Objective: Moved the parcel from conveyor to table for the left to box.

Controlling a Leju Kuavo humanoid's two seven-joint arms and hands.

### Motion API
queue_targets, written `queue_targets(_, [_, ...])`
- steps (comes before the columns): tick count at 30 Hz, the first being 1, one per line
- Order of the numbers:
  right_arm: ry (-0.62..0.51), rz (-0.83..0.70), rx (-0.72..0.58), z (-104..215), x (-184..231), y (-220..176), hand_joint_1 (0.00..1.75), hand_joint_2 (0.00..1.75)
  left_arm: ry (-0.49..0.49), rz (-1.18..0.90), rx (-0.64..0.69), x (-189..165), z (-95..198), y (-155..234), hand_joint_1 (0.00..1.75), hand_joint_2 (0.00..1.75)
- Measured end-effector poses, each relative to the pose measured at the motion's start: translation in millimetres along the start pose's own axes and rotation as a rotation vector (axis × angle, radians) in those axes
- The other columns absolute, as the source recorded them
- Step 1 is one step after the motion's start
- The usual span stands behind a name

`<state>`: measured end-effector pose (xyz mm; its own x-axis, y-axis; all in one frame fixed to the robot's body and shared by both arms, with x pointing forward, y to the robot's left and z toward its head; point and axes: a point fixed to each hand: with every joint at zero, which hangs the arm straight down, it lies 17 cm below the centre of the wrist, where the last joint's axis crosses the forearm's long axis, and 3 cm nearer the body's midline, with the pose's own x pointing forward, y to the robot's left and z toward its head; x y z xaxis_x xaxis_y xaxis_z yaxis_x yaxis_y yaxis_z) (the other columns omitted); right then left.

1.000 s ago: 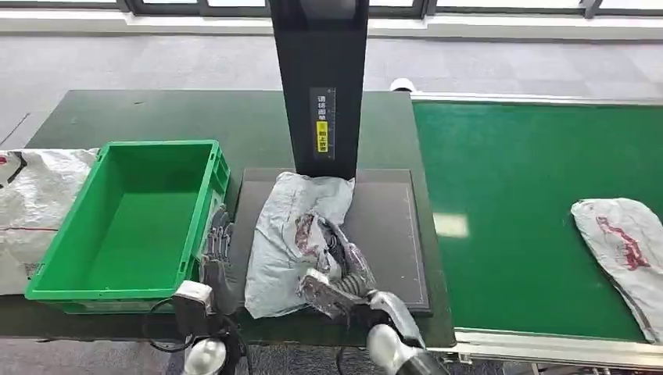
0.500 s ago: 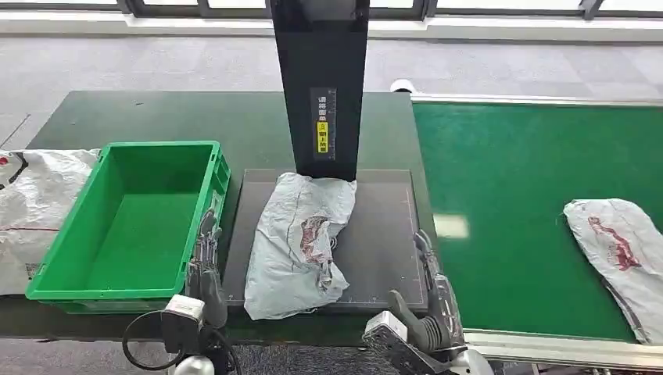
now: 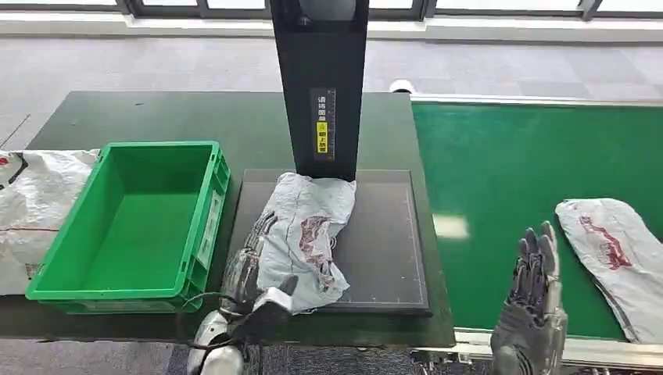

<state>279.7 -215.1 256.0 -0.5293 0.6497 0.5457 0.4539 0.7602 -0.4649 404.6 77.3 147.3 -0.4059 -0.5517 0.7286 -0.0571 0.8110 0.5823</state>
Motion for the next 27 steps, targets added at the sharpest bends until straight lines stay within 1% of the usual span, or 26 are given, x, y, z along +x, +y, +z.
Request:
queue_targets(3, [-0.033,0.006,-0.033,-5.7,14.2,-3.2,0.00,1.75,0.010,-0.299,-0.048,-12.0,-24.4,-23.4,0.00,1.75])
queue_targets(5, [-0.034,-0.023,-0.042,-7.5,18.4,-3.1,0.00,1.75,-0.012,-0.398,-0.112,-11.0,-31.0,-46.0,0.00,1.75])
queue_targets(8, [-0.054,-0.050,-0.062,-10.3,23.6,-8.5,0.00,1.75,-0.011,-0.450,-0.223,-16.7,-27.6,-80.0,0.00,1.75])
queue_targets(13, [-0.083,-0.061,-0.066,-11.7,29.6,-10.4,0.00,1.75,0.002,-0.476,-0.305,-22.9,-27.8,-103.5,0.00,1.75])
queue_targets(14, [-0.092,-0.064,-0.064,-11.8,31.1,-10.2,0.00,1.75,0.010,-0.485,-0.321,-25.2,-26.6,-108.5,0.24,1.75])
queue_targets(15, [-0.095,-0.066,-0.064,-11.7,31.7,-10.1,0.00,1.75,0.012,-0.488,-0.326,-25.6,-27.0,-110.2,1.75,1.75])
queue_targets(27, [-0.111,-0.082,-0.077,-13.9,37.3,-12.1,0.00,1.75,-0.011,-0.457,-0.272,-17.7,-34.8,-106.4,1.75,1.75])
